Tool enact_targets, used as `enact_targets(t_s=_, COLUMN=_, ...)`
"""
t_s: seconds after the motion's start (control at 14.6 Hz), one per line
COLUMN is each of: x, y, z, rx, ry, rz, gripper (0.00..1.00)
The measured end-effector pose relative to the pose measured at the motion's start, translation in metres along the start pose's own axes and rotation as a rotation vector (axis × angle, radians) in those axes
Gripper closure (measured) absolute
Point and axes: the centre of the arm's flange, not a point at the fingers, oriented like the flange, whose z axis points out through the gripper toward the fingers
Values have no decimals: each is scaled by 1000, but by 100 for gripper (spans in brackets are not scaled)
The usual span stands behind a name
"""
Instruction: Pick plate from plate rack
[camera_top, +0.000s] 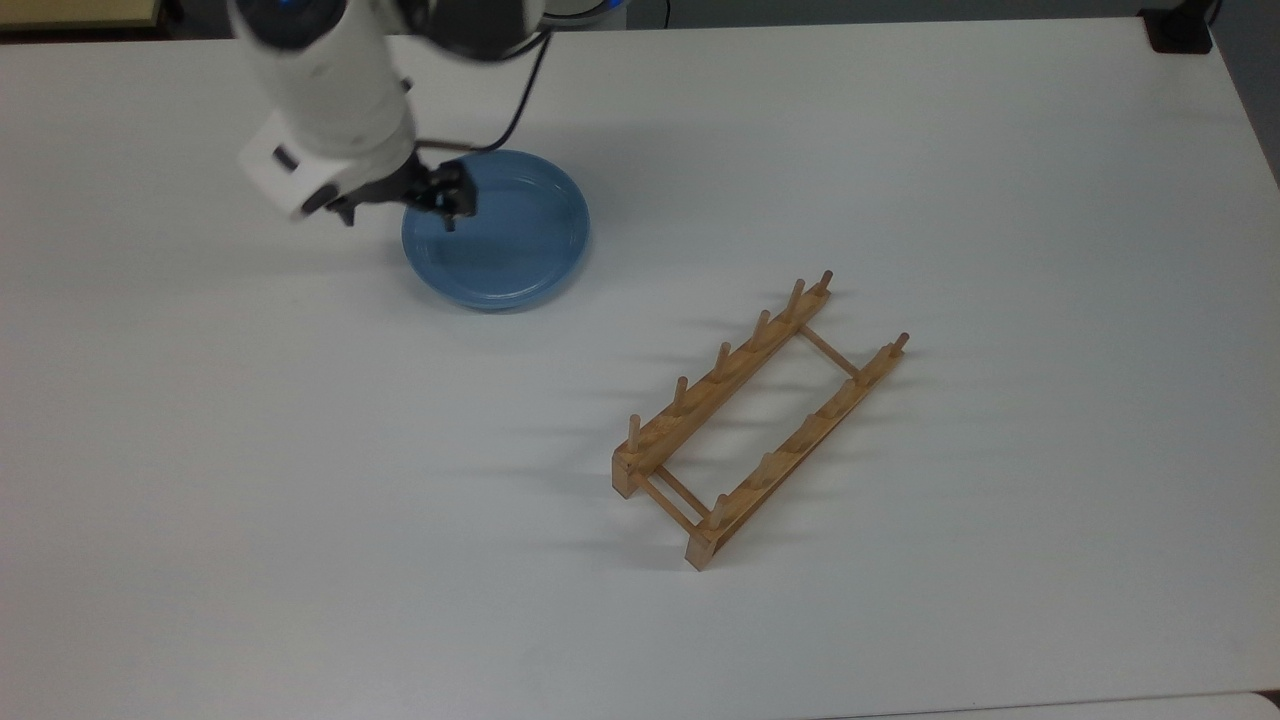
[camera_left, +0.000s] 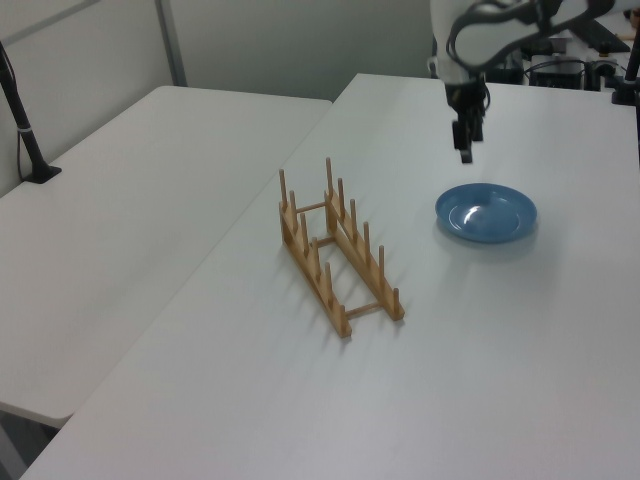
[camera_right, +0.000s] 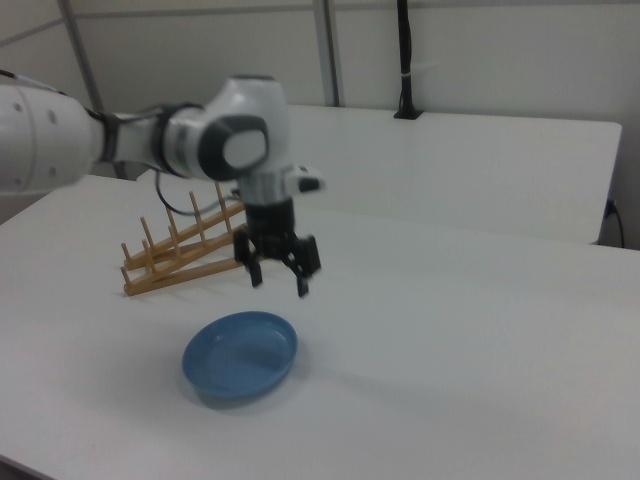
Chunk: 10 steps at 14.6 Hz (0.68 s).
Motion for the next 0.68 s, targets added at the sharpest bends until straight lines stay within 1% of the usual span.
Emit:
enact_targets(t_s=0.14, x=-12, y=-25, z=-43, rx=-15, ry=42, rz=4, gripper=0)
enact_targets(t_s=0.34, x=-40, y=-49, z=-92, rx=-5, ry=69, rz=-5, gripper=0)
enact_targets(t_s=0.41, x=-46, y=-52, z=-102, rx=-3, ry=82, rz=-5, gripper=0)
enact_targets(t_s=0.68, x=-57, y=-40, z=-127, rx=7, ry=130, rz=99, gripper=0)
